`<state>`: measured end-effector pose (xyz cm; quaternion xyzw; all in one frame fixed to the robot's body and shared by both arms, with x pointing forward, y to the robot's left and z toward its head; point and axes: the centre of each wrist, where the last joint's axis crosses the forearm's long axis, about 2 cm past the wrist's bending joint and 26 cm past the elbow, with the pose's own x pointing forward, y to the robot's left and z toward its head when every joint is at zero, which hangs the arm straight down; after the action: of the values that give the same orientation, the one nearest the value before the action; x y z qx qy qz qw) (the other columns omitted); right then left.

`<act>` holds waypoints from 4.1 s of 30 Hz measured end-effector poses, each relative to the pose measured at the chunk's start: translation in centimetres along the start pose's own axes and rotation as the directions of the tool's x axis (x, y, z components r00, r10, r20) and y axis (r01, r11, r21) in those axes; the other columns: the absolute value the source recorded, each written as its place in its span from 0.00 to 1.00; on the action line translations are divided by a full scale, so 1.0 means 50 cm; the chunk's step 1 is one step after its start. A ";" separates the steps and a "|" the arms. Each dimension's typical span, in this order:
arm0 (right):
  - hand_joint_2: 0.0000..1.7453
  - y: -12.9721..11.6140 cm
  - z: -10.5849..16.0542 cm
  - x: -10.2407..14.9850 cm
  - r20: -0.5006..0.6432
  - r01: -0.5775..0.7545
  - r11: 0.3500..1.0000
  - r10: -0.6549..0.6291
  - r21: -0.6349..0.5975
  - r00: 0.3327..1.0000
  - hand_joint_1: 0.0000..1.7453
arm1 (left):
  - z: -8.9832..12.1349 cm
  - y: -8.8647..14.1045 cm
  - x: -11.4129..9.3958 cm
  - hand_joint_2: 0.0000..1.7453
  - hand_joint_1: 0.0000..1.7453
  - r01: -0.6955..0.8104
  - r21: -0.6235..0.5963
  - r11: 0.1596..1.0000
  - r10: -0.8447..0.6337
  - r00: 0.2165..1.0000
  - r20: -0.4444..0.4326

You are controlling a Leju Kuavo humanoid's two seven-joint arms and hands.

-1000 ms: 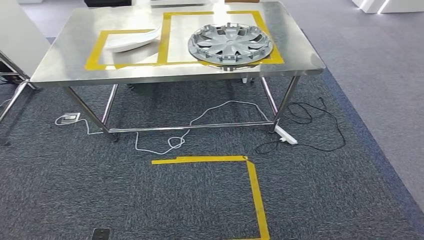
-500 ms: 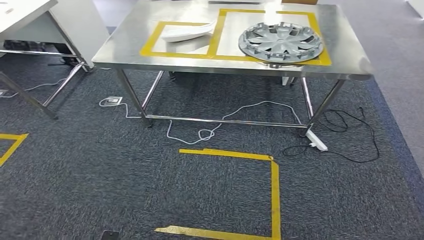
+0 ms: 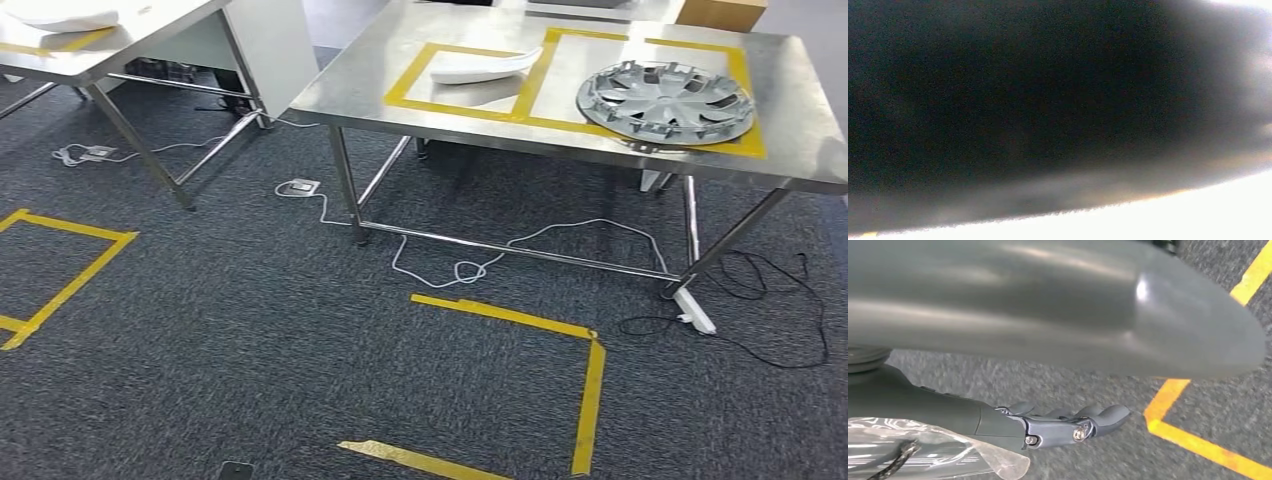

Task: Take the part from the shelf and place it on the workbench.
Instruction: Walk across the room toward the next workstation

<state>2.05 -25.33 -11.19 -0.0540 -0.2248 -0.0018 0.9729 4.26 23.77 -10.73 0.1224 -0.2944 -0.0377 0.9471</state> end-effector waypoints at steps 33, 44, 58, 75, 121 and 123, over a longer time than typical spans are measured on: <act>0.00 0.008 0.001 0.001 -0.002 0.005 1.000 -0.005 0.007 1.000 0.00 | 0.005 -0.011 0.000 0.00 0.00 0.021 -0.026 0.999 -0.020 1.000 0.018; 0.00 0.012 0.006 -0.009 -0.007 0.007 1.000 -0.007 0.012 1.000 0.00 | 0.008 -0.012 -0.007 0.00 0.00 0.027 -0.029 0.999 -0.026 1.000 0.015; 0.00 0.012 0.006 -0.008 -0.005 0.007 1.000 -0.007 0.012 1.000 0.00 | 0.011 -0.018 -0.005 0.00 0.00 0.022 -0.037 0.999 -0.021 1.000 0.018; 0.00 0.013 0.004 -0.004 0.001 0.005 1.000 -0.005 0.014 1.000 0.00 | 0.011 -0.019 -0.005 0.00 0.00 0.020 -0.044 0.999 -0.019 0.999 0.027; 0.00 0.012 0.004 -0.004 0.010 -0.012 1.000 0.012 0.017 1.000 0.00 | 0.012 -0.032 0.006 0.00 0.00 0.048 -0.015 0.999 -0.047 0.998 0.051; 0.00 0.012 0.004 -0.004 0.009 -0.011 1.000 0.011 0.016 1.000 0.00 | 0.012 -0.033 0.006 0.00 0.00 0.049 -0.014 0.999 -0.048 0.998 0.050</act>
<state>1.82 -24.73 -11.16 -0.0477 -0.2287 0.0057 0.9723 4.14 22.03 -10.50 0.1212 -0.3146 -0.0661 0.9391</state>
